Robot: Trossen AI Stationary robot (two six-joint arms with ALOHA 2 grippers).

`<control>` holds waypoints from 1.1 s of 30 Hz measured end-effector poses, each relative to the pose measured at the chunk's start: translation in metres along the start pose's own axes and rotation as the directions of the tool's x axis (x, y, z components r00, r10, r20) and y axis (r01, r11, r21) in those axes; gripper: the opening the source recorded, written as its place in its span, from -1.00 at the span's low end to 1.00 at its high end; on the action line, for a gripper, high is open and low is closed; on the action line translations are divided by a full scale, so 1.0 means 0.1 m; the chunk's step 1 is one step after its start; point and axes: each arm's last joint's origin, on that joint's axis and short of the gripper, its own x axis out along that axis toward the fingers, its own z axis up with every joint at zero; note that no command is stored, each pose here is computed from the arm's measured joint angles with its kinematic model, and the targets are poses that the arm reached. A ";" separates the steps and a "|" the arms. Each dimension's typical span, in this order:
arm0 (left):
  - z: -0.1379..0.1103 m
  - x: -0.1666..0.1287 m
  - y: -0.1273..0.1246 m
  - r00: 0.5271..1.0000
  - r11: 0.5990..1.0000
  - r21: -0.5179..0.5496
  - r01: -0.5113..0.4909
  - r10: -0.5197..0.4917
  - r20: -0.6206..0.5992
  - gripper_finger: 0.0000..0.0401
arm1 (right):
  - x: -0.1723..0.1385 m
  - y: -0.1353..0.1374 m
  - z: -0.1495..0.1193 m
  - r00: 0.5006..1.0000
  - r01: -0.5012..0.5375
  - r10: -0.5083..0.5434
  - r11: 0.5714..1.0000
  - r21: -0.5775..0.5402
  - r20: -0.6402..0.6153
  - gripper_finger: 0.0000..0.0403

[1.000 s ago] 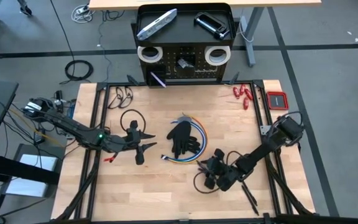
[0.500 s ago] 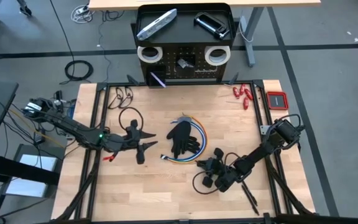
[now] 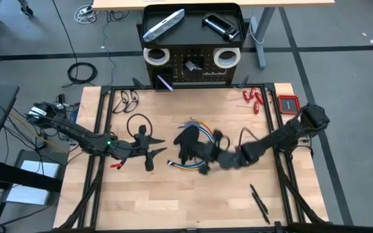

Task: Hang tools onto peg board
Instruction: Put the black pen into the black bin on the peg board

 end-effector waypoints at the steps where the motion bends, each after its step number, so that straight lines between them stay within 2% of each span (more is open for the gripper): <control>1: 0.01 -0.02 0.02 1.000 1.000 0.014 -0.020 0.020 -0.002 -0.28 | 0.06 -0.07 0.13 0.999 0.030 -0.030 1.000 -0.003 0.026 -0.72; 8: 0.09 -0.18 0.16 0.998 0.996 0.067 -0.053 0.055 -0.020 -0.28 | 0.70 -0.54 1.02 0.982 0.105 -0.100 0.994 -0.021 0.158 -0.72; 12: 0.09 -0.28 0.23 0.996 0.996 0.073 -0.055 0.059 -0.060 -0.28 | 1.18 -0.70 1.26 0.975 0.189 -0.176 0.978 -0.087 0.137 -0.72; 14: 0.09 -0.32 0.26 0.995 0.996 0.064 -0.058 0.063 -0.074 -0.28 | 1.40 -0.76 1.36 0.970 0.221 -0.210 0.972 -0.083 0.126 -0.72; 17: 0.09 -0.37 0.30 0.993 0.995 0.069 -0.076 0.081 -0.084 -0.28 | 1.71 -0.87 1.45 0.958 0.279 -0.271 0.957 -0.084 0.097 -0.72; 22: 0.09 -0.46 0.35 0.991 0.989 0.129 -0.073 0.087 -0.100 -0.28 | 2.10 -1.04 1.41 0.924 0.382 -0.380 0.920 -0.091 0.037 -0.72; 28: 0.12 -0.56 0.42 0.992 0.983 0.173 -0.063 0.080 -0.094 -0.28 | 2.32 -1.27 1.40 0.892 0.451 -0.450 0.887 -0.098 0.035 -0.72; 33: 0.18 -0.62 0.46 0.995 0.978 0.195 -0.077 0.086 -0.041 -0.28 | 2.35 -1.50 1.48 0.888 0.460 -0.457 0.886 -0.065 0.058 -0.72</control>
